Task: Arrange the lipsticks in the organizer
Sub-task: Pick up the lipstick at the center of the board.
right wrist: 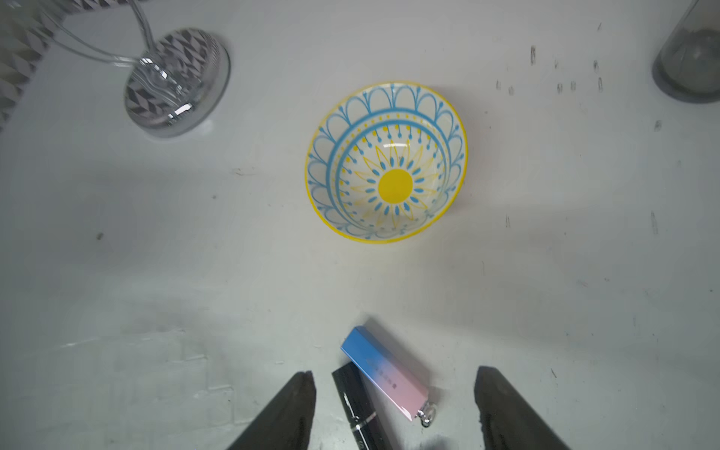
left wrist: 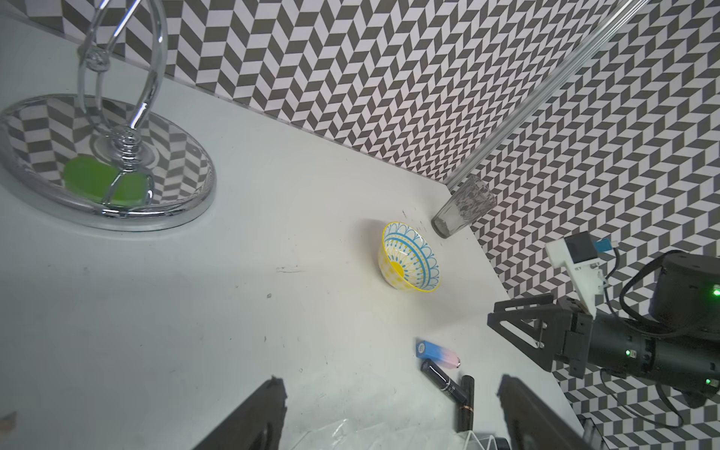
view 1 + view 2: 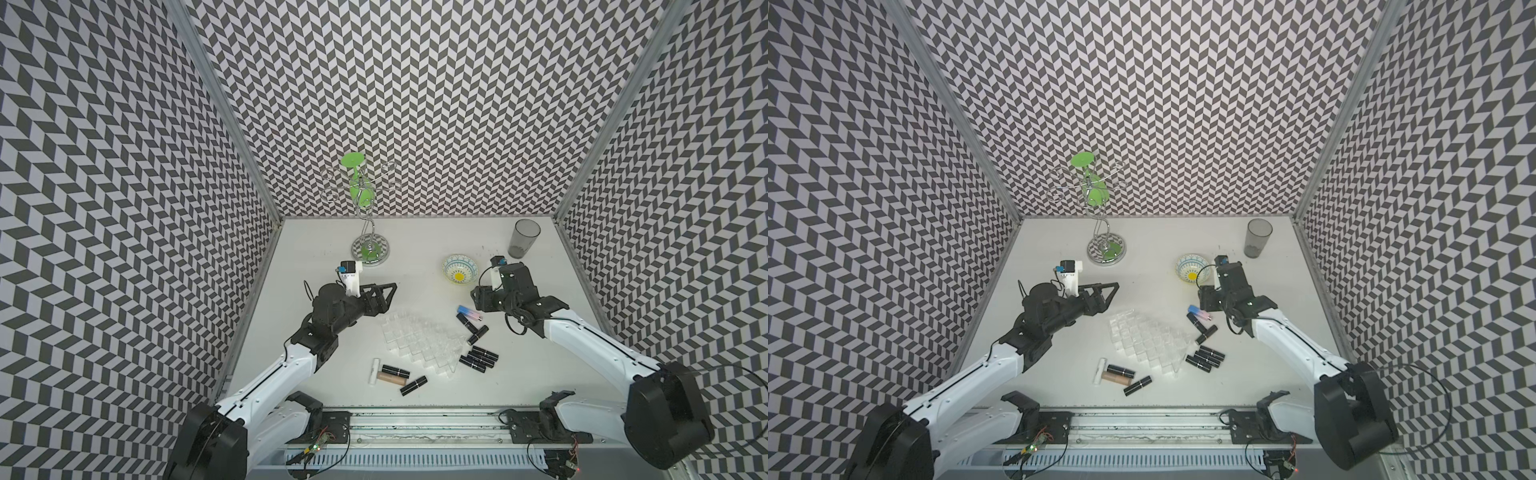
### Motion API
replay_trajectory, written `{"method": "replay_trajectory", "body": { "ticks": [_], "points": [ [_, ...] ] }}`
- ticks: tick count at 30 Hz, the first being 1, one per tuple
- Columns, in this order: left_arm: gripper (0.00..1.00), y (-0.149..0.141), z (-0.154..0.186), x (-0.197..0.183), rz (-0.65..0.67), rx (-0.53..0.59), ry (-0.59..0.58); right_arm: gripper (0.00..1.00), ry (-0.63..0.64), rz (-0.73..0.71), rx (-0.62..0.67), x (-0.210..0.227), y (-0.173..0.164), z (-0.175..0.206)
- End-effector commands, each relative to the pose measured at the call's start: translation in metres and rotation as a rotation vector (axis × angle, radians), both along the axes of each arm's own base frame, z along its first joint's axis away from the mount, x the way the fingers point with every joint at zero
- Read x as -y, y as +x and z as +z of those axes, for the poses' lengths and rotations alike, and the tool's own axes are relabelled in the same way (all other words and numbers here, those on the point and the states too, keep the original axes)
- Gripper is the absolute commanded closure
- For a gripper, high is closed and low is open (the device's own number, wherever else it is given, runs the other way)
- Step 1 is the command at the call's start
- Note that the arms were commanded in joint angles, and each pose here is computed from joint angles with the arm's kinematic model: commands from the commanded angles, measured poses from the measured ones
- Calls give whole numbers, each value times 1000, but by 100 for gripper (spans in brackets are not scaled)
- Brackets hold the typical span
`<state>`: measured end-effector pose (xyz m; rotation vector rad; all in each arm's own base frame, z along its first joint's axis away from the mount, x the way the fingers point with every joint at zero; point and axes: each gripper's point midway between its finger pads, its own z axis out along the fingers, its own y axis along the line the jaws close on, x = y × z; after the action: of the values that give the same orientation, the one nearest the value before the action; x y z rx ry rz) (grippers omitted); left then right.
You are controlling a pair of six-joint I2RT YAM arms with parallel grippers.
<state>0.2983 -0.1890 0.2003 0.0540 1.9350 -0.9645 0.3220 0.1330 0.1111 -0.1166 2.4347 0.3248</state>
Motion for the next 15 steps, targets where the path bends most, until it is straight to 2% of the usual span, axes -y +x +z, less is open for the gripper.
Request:
{"method": "replay_trajectory", "body": {
  "ticks": [1, 3, 9, 15],
  "points": [
    [12, -4, 9, 3, -37, 55, 6, 38, -23, 18, -44, -3, -4, -19],
    [12, -7, 10, 4, -47, 60, -2, 42, -15, 43, -80, -8, -7, -30],
    [12, -17, 20, 7, -79, 82, -39, 45, 10, 97, -135, -20, -17, -46],
    [12, -19, 24, 7, -81, 95, -44, 47, -21, 94, -179, -20, -18, -62]
  ]
}}
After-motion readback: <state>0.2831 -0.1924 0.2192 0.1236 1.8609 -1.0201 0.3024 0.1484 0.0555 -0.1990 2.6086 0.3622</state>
